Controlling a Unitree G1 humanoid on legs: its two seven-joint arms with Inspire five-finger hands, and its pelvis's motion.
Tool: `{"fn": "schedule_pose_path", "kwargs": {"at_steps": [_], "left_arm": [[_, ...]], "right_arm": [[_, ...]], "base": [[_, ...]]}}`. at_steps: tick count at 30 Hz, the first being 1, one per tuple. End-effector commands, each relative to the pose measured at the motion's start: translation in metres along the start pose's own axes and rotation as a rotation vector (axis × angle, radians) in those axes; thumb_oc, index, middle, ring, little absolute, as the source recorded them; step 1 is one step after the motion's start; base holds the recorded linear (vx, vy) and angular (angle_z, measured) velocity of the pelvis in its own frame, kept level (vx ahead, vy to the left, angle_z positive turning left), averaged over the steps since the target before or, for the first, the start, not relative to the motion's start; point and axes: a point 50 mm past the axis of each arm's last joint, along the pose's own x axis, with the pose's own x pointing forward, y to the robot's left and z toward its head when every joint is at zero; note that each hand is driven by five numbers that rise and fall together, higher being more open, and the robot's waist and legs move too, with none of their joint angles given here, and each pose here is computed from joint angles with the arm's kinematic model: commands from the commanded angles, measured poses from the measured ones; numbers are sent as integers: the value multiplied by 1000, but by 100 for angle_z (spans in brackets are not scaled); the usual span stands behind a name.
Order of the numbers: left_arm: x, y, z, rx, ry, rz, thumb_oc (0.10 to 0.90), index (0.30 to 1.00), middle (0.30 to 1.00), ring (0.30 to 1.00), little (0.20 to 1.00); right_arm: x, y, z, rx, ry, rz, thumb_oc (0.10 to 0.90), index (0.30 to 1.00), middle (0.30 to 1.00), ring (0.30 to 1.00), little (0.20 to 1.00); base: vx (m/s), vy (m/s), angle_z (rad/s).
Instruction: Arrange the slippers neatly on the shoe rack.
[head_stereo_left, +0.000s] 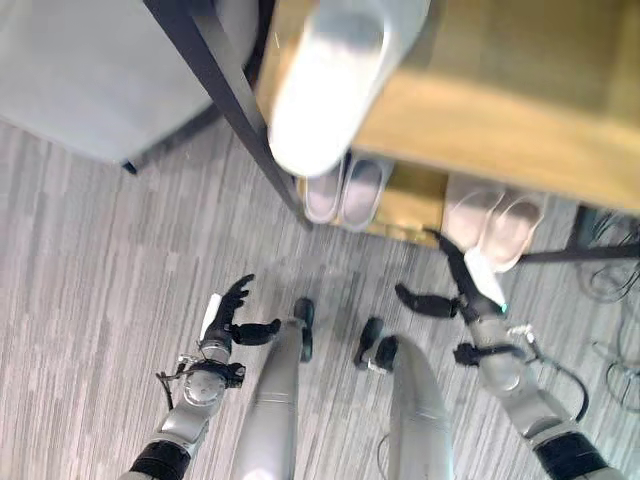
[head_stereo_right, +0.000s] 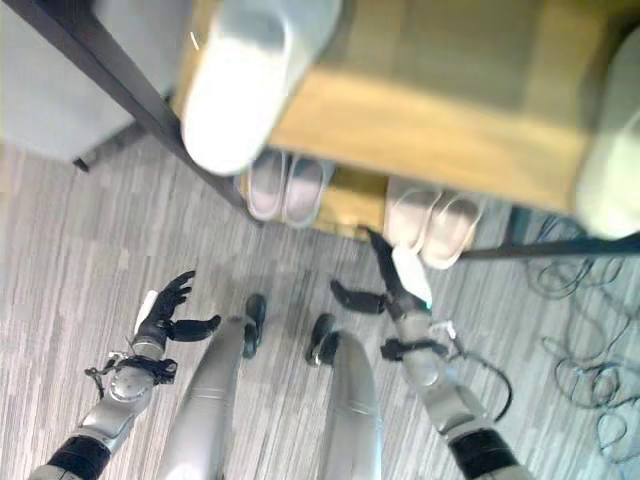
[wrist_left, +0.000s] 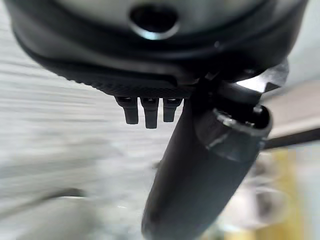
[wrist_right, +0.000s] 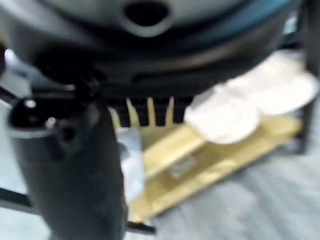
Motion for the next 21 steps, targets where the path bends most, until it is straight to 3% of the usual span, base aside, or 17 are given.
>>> {"fn": "schedule_pose_path", "kwargs": {"at_steps": [1,3,9,21], "left_arm": [[-12,-7,0,11,-61,-59,800,900,900,900,900],[-17,-9,-9,13,-24,-87,800,900,900,900,900],[-23,-13,-13,18,-14,-135,800,900,900,900,900],[-29,-21,16,-55,-142,-236,800,900,900,900,900]], "right_arm": [[-10,-6,-9,-56,-3,8,800,900,900,900,900],[-24,17,-40,-65,157,92,800,900,900,900,900],[-52,40,-78,-99,363,205,800,900,900,900,900],[-88,60,-101,-69,521,274,800,900,900,900,900]], "base": [[81,-78,-12],[122,-85,-8],[143,-113,-8],[80,-73,-5]]}}
